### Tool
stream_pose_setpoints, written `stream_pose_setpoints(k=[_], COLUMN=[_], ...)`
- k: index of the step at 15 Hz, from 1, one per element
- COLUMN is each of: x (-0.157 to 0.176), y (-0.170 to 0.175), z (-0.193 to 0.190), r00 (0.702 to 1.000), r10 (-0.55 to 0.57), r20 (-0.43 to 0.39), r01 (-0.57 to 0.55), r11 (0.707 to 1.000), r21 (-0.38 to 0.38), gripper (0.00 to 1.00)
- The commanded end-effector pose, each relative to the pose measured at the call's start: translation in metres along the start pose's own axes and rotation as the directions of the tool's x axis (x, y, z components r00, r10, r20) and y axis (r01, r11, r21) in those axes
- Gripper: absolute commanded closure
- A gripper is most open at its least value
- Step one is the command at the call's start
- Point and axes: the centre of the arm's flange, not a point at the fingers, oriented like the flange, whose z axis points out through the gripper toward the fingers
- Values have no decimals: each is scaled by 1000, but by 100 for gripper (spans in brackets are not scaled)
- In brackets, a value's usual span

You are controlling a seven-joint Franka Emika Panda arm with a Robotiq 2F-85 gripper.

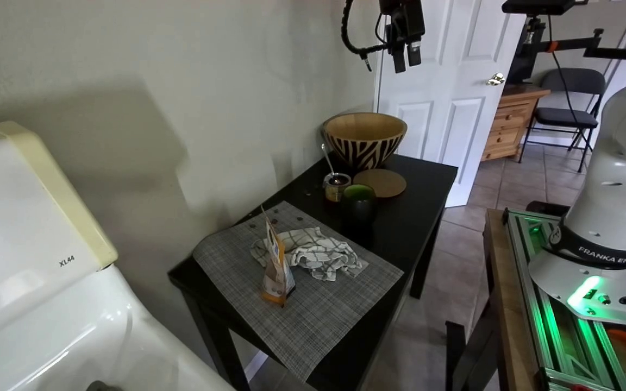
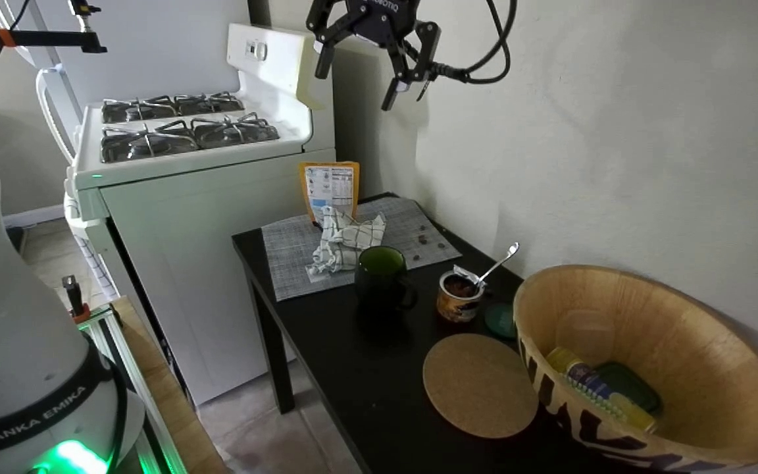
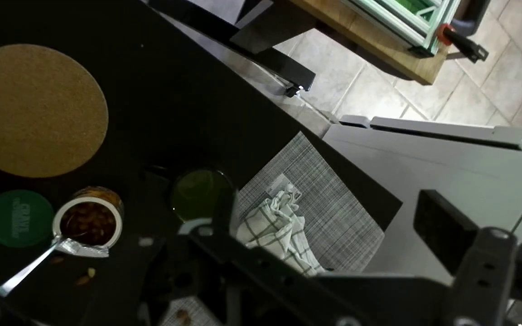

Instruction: Use the spoon to transfer a spoonful of contents from the can to the cup

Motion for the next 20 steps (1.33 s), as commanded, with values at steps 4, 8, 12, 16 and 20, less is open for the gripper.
stream_pose_setpoints(k=[4, 8, 12, 16, 20], x=[-19, -2, 13, 29, 38], y=[38, 47, 94, 153, 190], z=[15, 21, 13, 15, 45], r00=[989, 972, 913, 805, 702], r10=[-150, -201, -284, -343, -319], r20=[0, -122, -292, -483, -636], r01=[150, 196, 228, 206, 212], r11=[987, 979, 950, 927, 947], r21=[52, -49, -212, -315, -241], gripper=[0, 0, 0, 0, 0])
